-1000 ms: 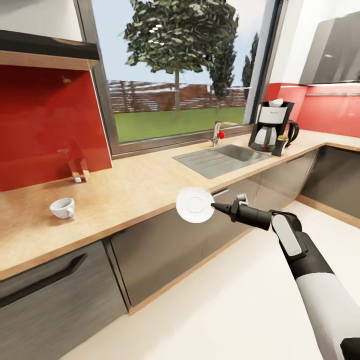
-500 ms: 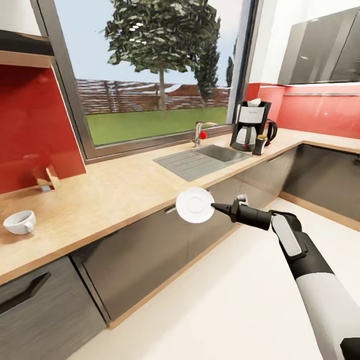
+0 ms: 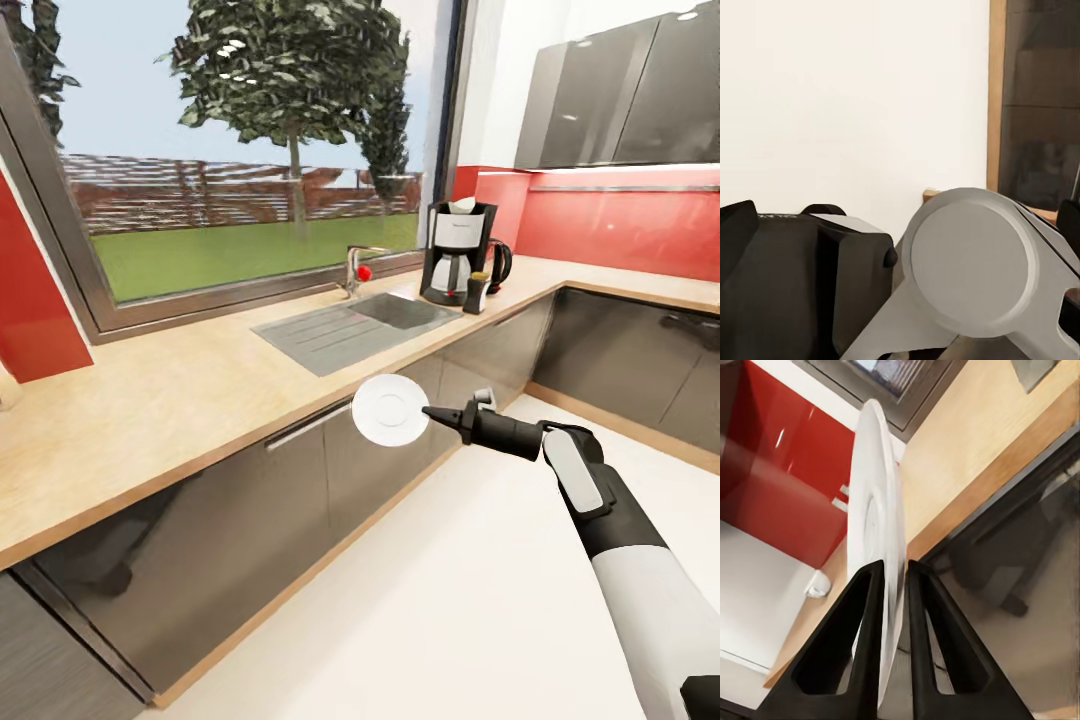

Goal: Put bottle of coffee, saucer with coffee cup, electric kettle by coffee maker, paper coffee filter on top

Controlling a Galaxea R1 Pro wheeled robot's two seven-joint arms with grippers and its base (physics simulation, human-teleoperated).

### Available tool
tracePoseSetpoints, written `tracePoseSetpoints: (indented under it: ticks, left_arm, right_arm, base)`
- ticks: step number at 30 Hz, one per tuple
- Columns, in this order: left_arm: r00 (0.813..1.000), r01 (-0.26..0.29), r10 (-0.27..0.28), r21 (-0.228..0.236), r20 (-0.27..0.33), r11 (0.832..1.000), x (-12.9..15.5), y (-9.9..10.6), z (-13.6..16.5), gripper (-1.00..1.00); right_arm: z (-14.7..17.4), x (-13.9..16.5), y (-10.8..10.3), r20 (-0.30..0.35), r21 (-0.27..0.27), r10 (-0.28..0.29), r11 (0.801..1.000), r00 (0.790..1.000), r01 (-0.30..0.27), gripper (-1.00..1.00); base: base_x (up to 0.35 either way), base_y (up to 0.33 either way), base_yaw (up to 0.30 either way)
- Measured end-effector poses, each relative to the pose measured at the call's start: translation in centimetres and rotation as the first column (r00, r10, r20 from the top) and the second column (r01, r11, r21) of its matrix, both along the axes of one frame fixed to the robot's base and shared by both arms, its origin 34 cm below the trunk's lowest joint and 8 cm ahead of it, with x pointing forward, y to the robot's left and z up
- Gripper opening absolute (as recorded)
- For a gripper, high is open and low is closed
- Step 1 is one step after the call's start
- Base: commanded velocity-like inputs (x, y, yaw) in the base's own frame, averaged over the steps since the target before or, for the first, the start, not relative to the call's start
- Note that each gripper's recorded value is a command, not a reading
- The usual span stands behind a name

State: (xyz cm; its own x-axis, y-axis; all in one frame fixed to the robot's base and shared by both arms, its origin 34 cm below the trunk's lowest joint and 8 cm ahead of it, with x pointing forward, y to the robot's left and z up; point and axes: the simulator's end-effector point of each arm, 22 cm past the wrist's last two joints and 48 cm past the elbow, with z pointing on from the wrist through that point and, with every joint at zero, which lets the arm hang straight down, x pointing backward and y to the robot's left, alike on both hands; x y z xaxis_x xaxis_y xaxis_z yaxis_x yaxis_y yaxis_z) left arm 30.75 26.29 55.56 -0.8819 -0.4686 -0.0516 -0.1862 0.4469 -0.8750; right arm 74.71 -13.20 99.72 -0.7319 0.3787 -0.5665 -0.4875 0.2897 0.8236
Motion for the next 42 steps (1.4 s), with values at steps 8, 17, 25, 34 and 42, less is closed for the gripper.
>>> tracePoseSetpoints:
  ticks: [8, 17, 25, 34, 42]
  left_arm:
    - [1.0, 0.0, 0.0, 0.0, 0.0, 1.0, 0.0, 0.0, 0.0, 1.0]
    - [1.0, 0.0, 0.0, 0.0, 0.0, 1.0, 0.01, -0.01, 0.0, 1.0]
    - [1.0, 0.0, 0.0, 0.0, 0.0, 1.0, 0.0, 0.0, 0.0, 1.0]
    - [1.0, 0.0, 0.0, 0.0, 0.0, 1.0, 0.01, 0.0, 0.01, 1.0]
    - [1.0, -0.001, 0.001, 0.0, 0.001, 1.0, 0.03, 0.01, 0.02, 1.0]
  right_arm:
    - [-0.06, 0.01, -0.04, -0.002, 0.0, -0.001, 1.0, 1.0, 0.001, -1.0]
    - [-0.07, 0.01, -0.04, -0.002, 0.0, -0.001, 1.0, 1.0, 0.001, -1.0]
    - [-0.08, 0.0, -0.02, -0.002, 0.0, -0.001, 1.0, 1.0, 0.001, -1.0]
    - [-0.06, 0.0, -0.02, -0.001, 0.0, -0.001, 1.0, 1.0, 0.001, -1.0]
    - [-0.08, -0.01, -0.03, -0.001, 0.0, -0.001, 1.0, 1.0, 0.001, -1.0]
  base:
    - [0.216, -0.267, -0.059]
    - [0.216, -0.267, -0.245]
    - [0.235, -0.252, -0.235]
    - [0.258, -0.225, -0.097]
    - [0.293, -0.159, -0.245]
